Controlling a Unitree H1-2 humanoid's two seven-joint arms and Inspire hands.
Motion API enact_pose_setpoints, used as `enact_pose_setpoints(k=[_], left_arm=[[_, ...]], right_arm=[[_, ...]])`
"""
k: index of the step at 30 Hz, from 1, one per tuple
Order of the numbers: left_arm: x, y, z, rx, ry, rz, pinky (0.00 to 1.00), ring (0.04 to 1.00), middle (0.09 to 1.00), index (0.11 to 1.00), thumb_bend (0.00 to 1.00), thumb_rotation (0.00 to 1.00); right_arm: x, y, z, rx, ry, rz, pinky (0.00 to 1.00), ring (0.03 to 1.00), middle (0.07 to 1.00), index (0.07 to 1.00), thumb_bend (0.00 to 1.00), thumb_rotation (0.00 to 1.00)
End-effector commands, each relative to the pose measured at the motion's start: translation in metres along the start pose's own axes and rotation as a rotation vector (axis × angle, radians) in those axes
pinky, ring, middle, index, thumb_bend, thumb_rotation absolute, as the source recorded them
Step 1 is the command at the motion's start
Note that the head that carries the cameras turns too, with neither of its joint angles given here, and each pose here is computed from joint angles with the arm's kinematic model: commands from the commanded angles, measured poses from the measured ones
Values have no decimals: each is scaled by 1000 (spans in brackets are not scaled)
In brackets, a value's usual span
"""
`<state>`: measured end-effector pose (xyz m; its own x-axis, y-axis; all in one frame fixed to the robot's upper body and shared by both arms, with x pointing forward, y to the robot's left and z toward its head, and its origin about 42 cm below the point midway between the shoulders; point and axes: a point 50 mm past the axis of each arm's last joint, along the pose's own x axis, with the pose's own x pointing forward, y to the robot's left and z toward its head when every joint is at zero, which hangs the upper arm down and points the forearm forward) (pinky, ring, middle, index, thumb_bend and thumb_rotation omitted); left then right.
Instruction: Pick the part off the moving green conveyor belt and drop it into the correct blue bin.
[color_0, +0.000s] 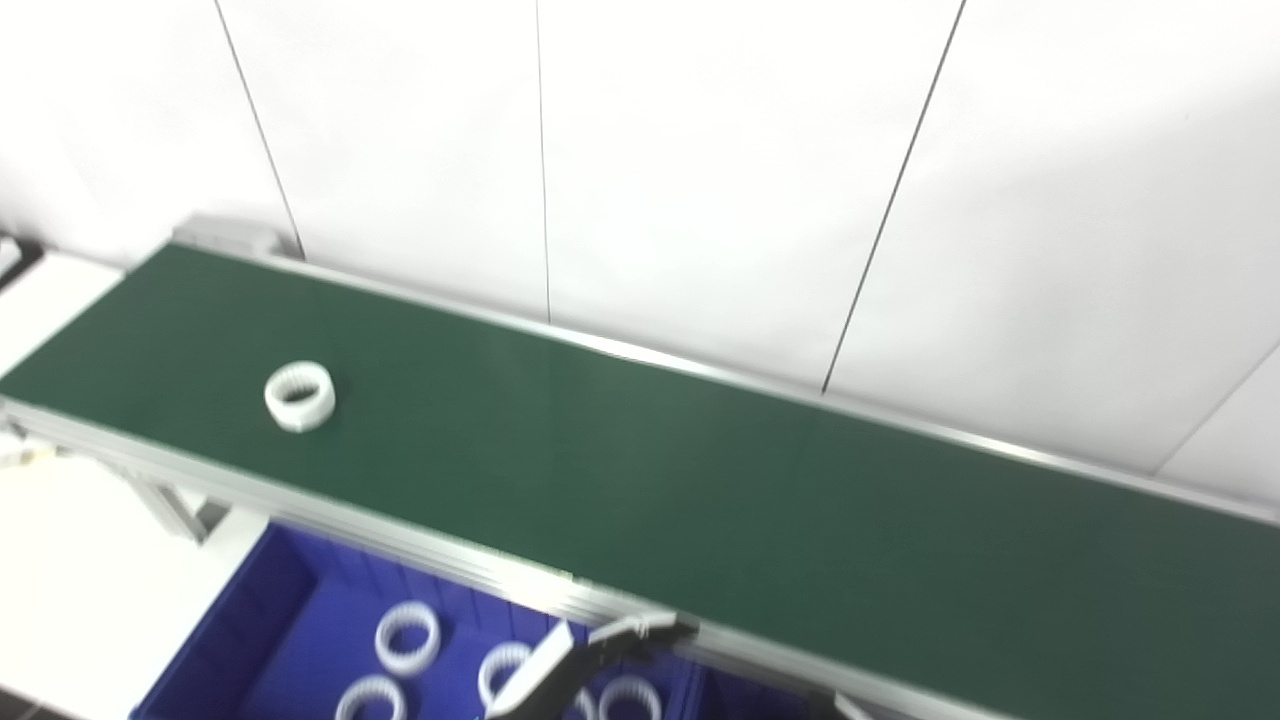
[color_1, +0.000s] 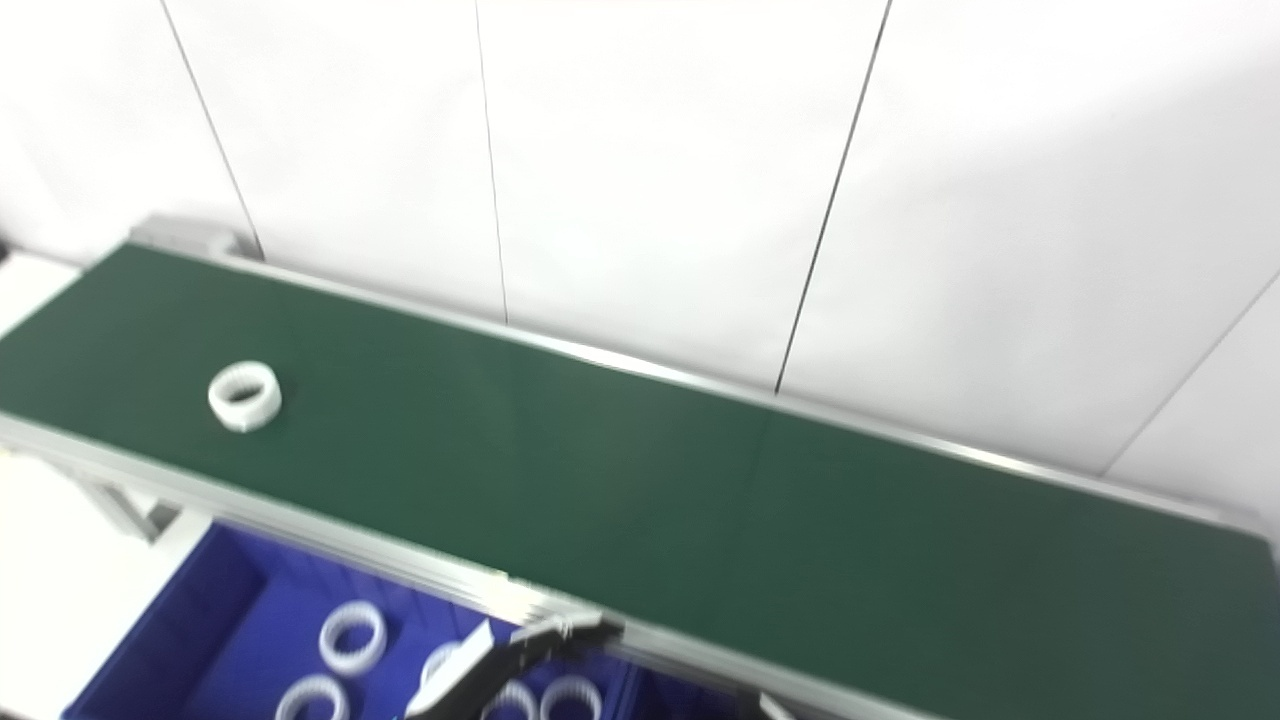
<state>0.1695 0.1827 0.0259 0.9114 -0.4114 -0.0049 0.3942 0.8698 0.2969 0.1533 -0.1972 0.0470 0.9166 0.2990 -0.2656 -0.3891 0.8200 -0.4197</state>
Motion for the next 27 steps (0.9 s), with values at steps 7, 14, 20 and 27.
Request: enact_pose_setpoints(k=[7, 14, 20, 27], left_arm=[[11, 14, 16, -70, -109, 59, 724, 813, 839, 799, 927, 226], [31, 29, 48, -37, -236, 149, 707, 795, 822, 792, 941, 252], [46, 60, 69, 41, -296, 262, 747, 816, 834, 816, 931, 280], [69, 88, 82, 165, -289, 433, 769, 825, 843, 837, 863, 314]], right_arm=[[12, 1, 14, 10, -109, -31, 699, 815, 849, 858, 968, 181], [17, 2, 15, 5, -109, -30, 681, 810, 849, 857, 950, 112], [22, 4, 15, 0, -112, -30, 671, 802, 840, 851, 949, 67], [23, 4, 14, 14, -122, -35, 669, 803, 841, 846, 950, 54]])
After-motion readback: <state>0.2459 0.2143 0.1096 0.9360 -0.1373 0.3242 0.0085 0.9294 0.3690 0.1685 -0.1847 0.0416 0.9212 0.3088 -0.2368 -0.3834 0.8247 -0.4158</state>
